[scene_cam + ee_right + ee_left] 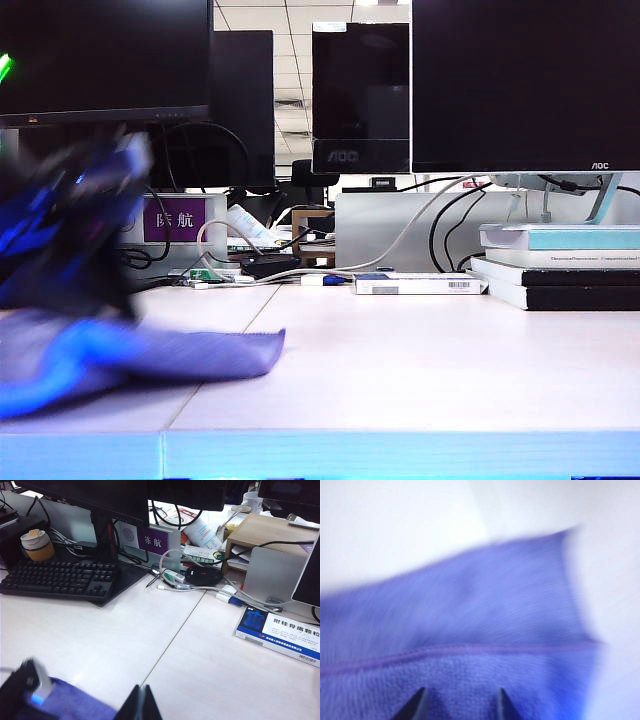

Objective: Wipe the table from front to back using the rag.

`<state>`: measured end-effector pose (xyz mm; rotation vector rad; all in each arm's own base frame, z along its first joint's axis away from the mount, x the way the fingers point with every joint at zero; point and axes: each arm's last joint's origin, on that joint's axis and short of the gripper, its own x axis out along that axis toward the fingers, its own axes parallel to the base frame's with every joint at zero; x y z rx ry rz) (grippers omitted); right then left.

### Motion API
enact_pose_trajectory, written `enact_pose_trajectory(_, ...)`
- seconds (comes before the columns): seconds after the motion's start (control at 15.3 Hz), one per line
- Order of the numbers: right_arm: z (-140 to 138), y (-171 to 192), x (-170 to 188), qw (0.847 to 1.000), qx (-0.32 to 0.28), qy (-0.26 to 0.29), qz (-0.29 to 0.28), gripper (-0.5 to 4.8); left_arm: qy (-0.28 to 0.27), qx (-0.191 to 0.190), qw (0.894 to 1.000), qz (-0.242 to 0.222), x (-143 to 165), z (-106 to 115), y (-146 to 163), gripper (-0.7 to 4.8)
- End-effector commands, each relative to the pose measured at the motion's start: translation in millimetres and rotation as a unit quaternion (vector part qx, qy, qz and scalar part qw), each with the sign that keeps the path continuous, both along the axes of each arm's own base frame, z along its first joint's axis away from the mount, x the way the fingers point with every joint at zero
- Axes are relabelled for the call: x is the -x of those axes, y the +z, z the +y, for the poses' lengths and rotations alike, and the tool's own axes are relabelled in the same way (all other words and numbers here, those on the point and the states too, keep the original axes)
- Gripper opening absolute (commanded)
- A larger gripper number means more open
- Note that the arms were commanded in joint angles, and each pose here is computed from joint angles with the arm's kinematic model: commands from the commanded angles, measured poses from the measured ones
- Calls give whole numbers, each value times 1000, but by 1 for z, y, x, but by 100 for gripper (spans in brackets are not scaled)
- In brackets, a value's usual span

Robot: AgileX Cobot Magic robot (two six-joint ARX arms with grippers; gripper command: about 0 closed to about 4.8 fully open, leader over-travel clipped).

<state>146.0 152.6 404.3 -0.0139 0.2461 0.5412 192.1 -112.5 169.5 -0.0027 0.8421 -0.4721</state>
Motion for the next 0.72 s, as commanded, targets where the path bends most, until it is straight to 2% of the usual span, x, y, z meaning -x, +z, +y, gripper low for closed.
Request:
enact_pose_trajectory(0.07,-1,3,1,1000,-6,0,-6,-1,-7,8,1000,-2,-8,-6,23,182)
enact_pose_trajectory(0.13,-1,3,1,1000,-6,0,-6,-1,-9,8,1000,-6,-12,-8,36,182)
enact_pose_trajectory(0.2,-1,3,1,1000,-6,0,-7,-1,-13,7,1000,-12,-16,-10,51,-5)
enact_pose_trajectory(0.46,-1,3,1,1000,-6,0,-6,-1,-20,10,999,-30,-22,-14,73,10)
enact_pose_trajectory(0.52,-1,3,1,1000,-6,0,-6,-1,-22,13,999,-31,-23,-14,80,108)
enact_pose_trajectory(0.59,-1,3,1,1000,-6,0,-6,-1,-22,14,999,-33,-24,-15,88,237)
enact_pose_trajectory(0.66,-1,3,1,1000,-6,0,-6,-1,-23,19,999,-42,-26,-16,102,434)
enact_pose_trajectory(0.72,-1,3,1,1000,-6,0,-6,-1,-23,22,998,-47,-26,-16,109,444)
